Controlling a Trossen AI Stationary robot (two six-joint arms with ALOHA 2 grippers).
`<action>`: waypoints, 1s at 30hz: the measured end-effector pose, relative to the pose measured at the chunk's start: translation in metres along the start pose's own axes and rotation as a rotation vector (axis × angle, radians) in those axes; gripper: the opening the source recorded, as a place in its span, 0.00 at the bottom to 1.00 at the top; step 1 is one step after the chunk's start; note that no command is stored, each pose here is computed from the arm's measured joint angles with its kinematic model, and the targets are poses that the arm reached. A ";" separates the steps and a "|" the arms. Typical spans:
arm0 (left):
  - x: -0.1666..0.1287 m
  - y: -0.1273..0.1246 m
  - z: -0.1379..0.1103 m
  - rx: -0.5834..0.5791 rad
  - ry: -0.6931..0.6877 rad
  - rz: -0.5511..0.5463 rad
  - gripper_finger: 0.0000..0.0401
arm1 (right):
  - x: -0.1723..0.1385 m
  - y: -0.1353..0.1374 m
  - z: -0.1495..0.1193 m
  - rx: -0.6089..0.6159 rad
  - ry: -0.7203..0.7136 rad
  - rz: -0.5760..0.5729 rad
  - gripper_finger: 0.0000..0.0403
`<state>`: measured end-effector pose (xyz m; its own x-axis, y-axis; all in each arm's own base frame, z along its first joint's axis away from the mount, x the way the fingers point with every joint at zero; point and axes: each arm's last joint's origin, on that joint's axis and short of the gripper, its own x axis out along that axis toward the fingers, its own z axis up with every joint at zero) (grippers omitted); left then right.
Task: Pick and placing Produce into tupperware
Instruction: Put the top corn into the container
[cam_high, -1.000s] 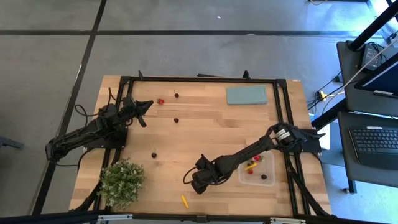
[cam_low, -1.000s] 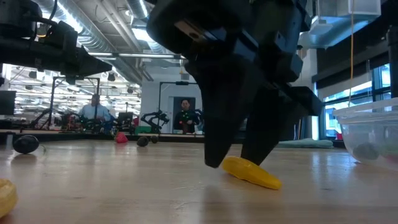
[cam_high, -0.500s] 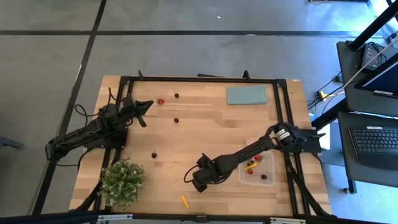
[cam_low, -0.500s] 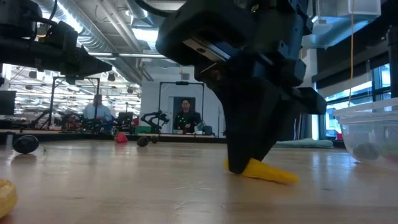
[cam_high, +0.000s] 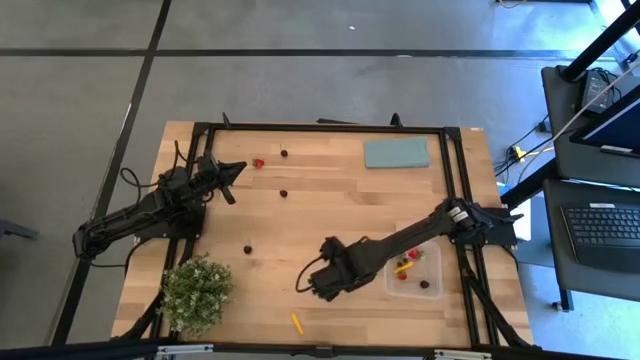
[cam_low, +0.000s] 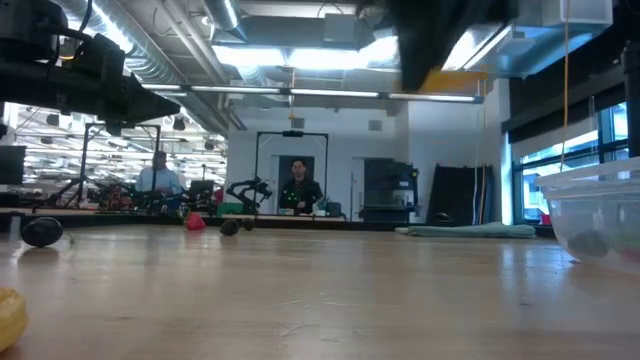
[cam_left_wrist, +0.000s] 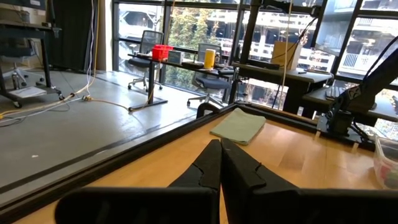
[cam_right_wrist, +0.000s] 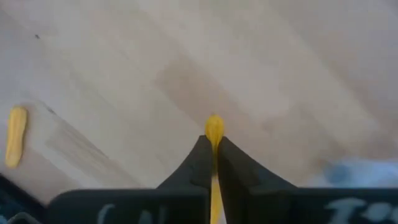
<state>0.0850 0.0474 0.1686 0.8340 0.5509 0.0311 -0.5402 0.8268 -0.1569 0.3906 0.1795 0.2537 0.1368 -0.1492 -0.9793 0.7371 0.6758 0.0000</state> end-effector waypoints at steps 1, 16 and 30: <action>0.000 0.000 0.000 0.000 0.000 0.000 0.00 | -0.009 -0.004 -0.001 0.017 -0.002 -0.031 0.03; 0.000 0.000 0.000 0.000 0.000 0.000 0.00 | -0.069 -0.057 -0.062 0.341 -0.120 -0.049 0.02; 0.000 0.000 0.000 0.000 0.000 0.000 0.00 | 0.016 -0.119 -0.118 0.567 0.045 -0.026 0.02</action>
<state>0.0850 0.0474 0.1685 0.8340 0.5509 0.0309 -0.5402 0.8267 -0.1573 0.2274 0.1820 0.2143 0.0945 -0.1216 -0.9881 0.9816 0.1768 0.0721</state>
